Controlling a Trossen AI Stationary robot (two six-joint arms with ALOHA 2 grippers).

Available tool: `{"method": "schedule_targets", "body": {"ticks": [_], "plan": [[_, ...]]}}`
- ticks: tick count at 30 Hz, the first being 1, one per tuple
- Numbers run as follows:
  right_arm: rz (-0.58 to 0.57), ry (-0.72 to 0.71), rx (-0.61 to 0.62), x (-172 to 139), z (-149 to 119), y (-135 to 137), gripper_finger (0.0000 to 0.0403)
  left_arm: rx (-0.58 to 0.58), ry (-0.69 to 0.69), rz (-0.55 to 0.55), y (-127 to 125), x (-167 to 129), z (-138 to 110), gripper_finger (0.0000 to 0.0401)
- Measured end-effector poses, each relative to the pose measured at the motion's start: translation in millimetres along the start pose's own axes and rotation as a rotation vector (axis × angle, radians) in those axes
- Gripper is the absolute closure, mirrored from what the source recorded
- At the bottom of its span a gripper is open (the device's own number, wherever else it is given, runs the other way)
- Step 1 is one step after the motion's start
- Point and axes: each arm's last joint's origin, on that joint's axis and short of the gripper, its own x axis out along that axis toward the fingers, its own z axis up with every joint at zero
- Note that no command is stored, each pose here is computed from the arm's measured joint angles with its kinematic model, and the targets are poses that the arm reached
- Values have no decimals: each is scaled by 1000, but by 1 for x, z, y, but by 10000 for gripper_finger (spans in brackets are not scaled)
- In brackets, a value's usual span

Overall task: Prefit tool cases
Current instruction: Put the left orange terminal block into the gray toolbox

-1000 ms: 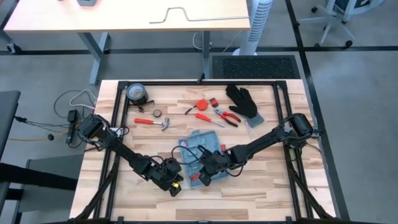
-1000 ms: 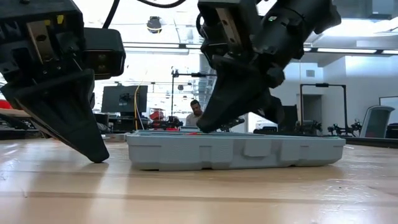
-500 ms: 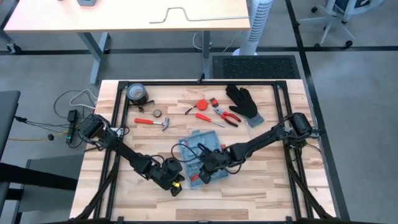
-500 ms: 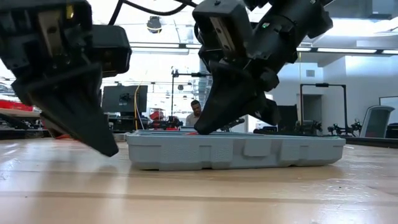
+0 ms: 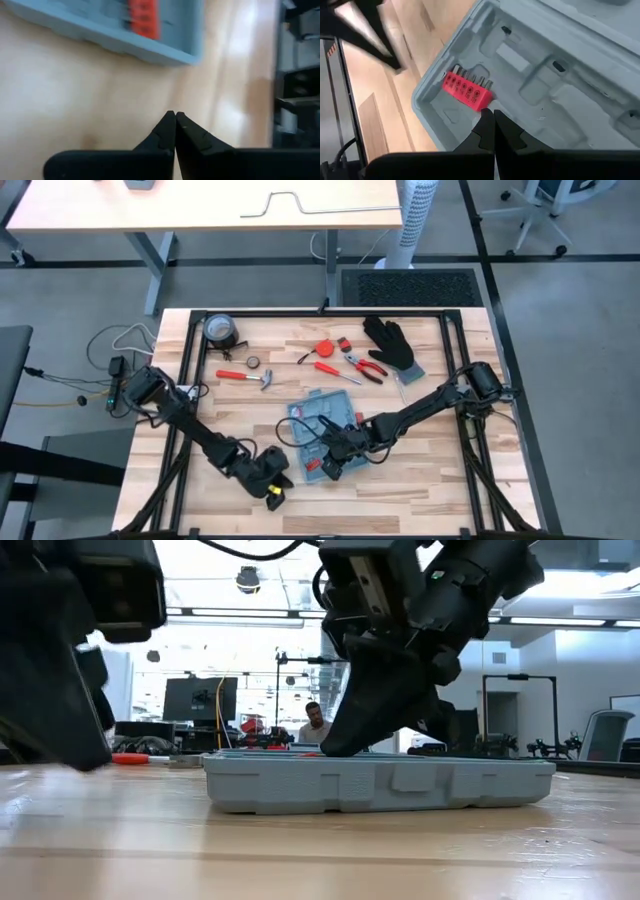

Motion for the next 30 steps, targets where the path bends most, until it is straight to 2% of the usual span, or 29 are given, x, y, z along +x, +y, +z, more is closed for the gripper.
{"method": "schedule_targets", "body": {"ticks": [6,11,19,24,30], "plan": [[-18,1,11,0,4,-5,403,-54,-71,-64,-4,14,-6,401],[-16,-3,16,0,5,-5,403,-129,-135,-186,-9,33,-9,401],[-4,13,9,0,-5,2,403,-104,-147,-171,-14,38,-6,401],[-15,-3,15,0,-5,2,403,-85,-136,-79,-8,42,-4,401],[-20,-12,23,0,-3,1,403,-87,-151,-36,-3,44,1,401]]}}
